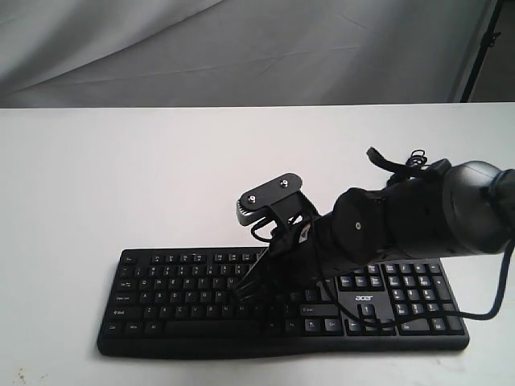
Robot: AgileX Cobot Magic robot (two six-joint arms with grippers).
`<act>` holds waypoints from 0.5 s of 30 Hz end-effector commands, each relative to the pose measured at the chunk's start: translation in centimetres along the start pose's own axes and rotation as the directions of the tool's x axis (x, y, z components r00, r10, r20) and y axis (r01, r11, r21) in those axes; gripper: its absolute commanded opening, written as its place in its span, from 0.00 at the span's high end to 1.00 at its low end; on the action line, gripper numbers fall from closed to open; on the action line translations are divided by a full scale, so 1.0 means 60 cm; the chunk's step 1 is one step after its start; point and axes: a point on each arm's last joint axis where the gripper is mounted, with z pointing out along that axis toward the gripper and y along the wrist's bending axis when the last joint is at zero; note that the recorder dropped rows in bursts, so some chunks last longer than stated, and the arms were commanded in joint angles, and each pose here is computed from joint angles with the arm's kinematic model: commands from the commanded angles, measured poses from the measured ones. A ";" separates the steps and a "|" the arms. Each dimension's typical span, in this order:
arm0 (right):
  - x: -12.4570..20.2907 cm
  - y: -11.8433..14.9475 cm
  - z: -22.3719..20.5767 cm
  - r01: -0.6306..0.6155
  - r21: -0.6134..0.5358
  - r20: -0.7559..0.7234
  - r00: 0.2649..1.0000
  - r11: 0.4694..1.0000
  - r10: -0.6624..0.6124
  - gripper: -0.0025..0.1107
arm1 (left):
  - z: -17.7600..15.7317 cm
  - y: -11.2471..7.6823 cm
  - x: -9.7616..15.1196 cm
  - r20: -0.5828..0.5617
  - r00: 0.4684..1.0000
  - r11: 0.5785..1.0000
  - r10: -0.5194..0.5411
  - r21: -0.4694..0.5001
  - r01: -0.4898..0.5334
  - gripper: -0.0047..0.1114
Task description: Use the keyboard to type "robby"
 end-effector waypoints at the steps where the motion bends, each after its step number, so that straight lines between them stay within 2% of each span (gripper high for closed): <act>1: 0.000 -0.004 0.002 -0.013 0.008 0.010 1.000 1.000 0.013 0.98 | 0.000 -0.001 0.002 0.001 1.000 1.000 -0.013 0.006 0.013 0.96; 15: 0.003 0.004 0.005 -0.002 0.002 0.002 1.000 1.000 0.002 0.98 | 0.000 -0.001 0.002 0.001 1.000 1.000 -0.013 0.006 0.013 0.96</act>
